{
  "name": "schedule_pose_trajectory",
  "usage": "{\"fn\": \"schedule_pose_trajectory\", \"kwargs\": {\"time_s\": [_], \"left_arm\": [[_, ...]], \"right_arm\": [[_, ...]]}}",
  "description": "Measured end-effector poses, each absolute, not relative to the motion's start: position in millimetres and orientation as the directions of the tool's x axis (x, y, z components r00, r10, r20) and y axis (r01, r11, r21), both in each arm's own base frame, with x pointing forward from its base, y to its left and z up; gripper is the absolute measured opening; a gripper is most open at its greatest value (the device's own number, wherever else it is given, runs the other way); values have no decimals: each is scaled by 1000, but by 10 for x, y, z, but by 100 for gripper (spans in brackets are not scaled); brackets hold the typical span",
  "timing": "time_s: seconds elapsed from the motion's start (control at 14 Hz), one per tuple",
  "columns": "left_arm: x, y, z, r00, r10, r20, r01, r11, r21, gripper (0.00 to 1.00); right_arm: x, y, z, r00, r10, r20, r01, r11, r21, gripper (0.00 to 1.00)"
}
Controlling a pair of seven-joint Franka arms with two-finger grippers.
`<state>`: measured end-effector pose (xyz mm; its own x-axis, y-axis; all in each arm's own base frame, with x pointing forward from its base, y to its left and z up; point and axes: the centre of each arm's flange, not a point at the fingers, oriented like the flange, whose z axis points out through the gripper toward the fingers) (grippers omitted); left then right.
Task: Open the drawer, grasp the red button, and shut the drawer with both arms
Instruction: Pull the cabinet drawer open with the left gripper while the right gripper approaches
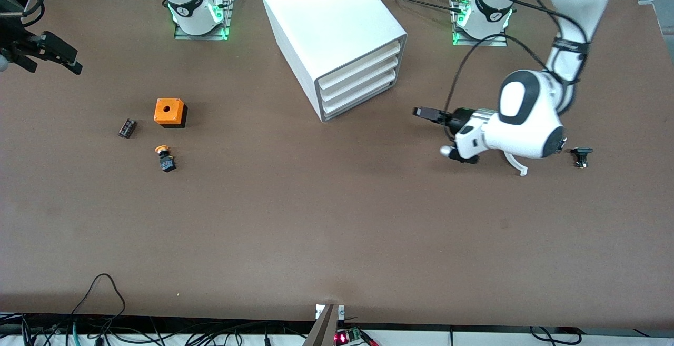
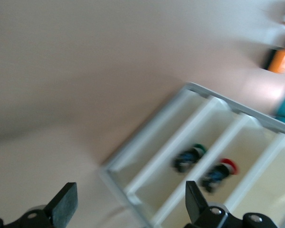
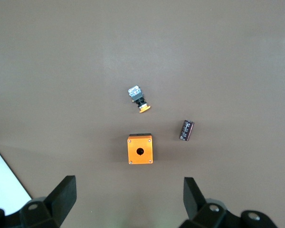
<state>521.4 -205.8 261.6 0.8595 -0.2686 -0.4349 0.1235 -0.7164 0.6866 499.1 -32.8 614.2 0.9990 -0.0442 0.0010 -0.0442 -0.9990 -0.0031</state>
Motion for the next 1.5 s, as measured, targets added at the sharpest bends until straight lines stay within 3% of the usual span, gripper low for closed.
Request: {"fn": "schedule_pose_trajectory", "kwargs": {"time_s": [0.14, 0.43, 0.5, 0.71, 0.79, 1.14, 1.21, 1.5], "left_arm": [[4914, -2397, 2334, 836, -324, -443, 152, -638, 754, 100], [4484, -2777, 2091, 793, -374, -481, 199, -587, 785, 97], [4389, -2853, 2054, 787, -375, -489, 208, -585, 784, 91], [4093, -3084, 1931, 785, -362, -503, 220, -596, 772, 87], [4038, -3119, 1908, 784, -359, -506, 222, -599, 769, 78], [4241, -2982, 2092, 819, -323, -475, 228, -576, 785, 27], [4417, -2805, 2155, 845, -293, -448, 223, -567, 793, 21], [5013, -2078, 2324, 917, -207, -340, 172, -564, 808, 16]], "right_arm": [[5031, -322, 6066, 999, -41, -14, -41, -999, -2, 100], [5281, -153, 5717, 997, -9, -72, -8, -1000, 7, 100], [5349, -101, 5623, 996, 0, -89, 1, -1000, 10, 100], [5548, 1, 5302, 990, 15, -143, 17, -1000, 16, 100], [5609, 65, 5201, 987, 25, -159, 28, -999, 18, 100], [5696, 788, 5032, 973, 145, -182, 152, -988, 21, 100], [5671, 975, 5044, 969, 172, -179, 177, -984, 12, 100], [5650, 1366, 5094, 964, 207, -165, 194, -977, -90, 100]]}}
